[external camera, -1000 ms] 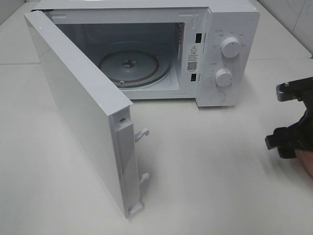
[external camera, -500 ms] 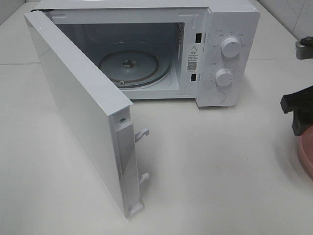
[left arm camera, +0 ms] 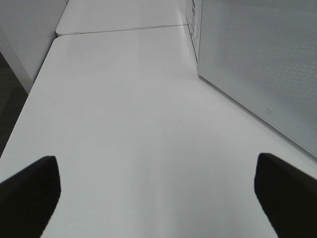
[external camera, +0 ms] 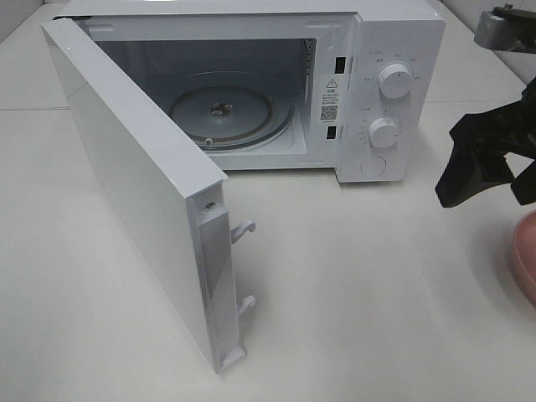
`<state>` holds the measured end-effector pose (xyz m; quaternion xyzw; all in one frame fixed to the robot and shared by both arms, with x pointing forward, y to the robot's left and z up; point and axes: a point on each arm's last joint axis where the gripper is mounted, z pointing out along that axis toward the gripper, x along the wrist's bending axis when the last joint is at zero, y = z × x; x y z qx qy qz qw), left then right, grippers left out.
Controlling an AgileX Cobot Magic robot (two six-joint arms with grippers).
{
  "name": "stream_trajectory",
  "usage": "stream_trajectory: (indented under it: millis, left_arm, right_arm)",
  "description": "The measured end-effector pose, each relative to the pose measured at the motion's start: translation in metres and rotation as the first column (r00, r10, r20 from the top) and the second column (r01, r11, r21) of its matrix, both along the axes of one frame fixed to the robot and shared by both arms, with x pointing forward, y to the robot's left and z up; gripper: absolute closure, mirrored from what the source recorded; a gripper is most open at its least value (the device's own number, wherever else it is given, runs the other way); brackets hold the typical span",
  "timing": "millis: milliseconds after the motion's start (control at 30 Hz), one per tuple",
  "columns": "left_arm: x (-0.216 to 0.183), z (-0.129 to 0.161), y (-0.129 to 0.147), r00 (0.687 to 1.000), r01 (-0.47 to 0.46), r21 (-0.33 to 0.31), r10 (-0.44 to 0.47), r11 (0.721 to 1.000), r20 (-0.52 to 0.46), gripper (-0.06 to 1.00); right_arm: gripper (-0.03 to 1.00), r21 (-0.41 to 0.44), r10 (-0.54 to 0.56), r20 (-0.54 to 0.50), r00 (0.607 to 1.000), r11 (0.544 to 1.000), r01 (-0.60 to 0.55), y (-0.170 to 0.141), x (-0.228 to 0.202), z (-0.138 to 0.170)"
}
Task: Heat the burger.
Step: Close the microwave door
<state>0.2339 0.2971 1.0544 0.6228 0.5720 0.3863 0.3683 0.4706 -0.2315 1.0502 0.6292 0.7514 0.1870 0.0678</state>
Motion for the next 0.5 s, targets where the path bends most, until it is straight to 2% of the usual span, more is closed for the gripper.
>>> stream_trajectory:
  millis: [67,100,200,367,500]
  left_arm:
    - [0.0,0.0,0.0,1.0,0.0,0.0,0.0,1.0,0.0,-0.05]
    - [0.0,0.0,0.0,1.0,0.0,0.0,0.0,1.0,0.0,-0.05]
    - [0.0,0.0,0.0,1.0,0.0,0.0,0.0,1.0,0.0,-0.05]
    - [0.0,0.0,0.0,1.0,0.0,0.0,0.0,1.0,0.0,-0.05]
    - [0.0,0.0,0.0,1.0,0.0,0.0,0.0,1.0,0.0,-0.05]
  right_arm:
    - [0.14,-0.01,-0.008,0.013,1.0,1.0,0.008,-0.002,-0.001,0.002]
    - [0.09,-0.025,-0.034,0.049,0.998,0.999,0.035,-0.008,-0.005,0.01]
    - [0.04,-0.053,-0.069,0.102,0.992,0.996,0.075,-0.021,-0.015,0.019]
    - [0.02,-0.104,-0.111,0.131,0.985,0.987,0.125,-0.042,-0.046,0.024]
    - [0.02,-0.099,-0.157,0.165,0.974,0.98,0.175,-0.053,-0.07,0.025]
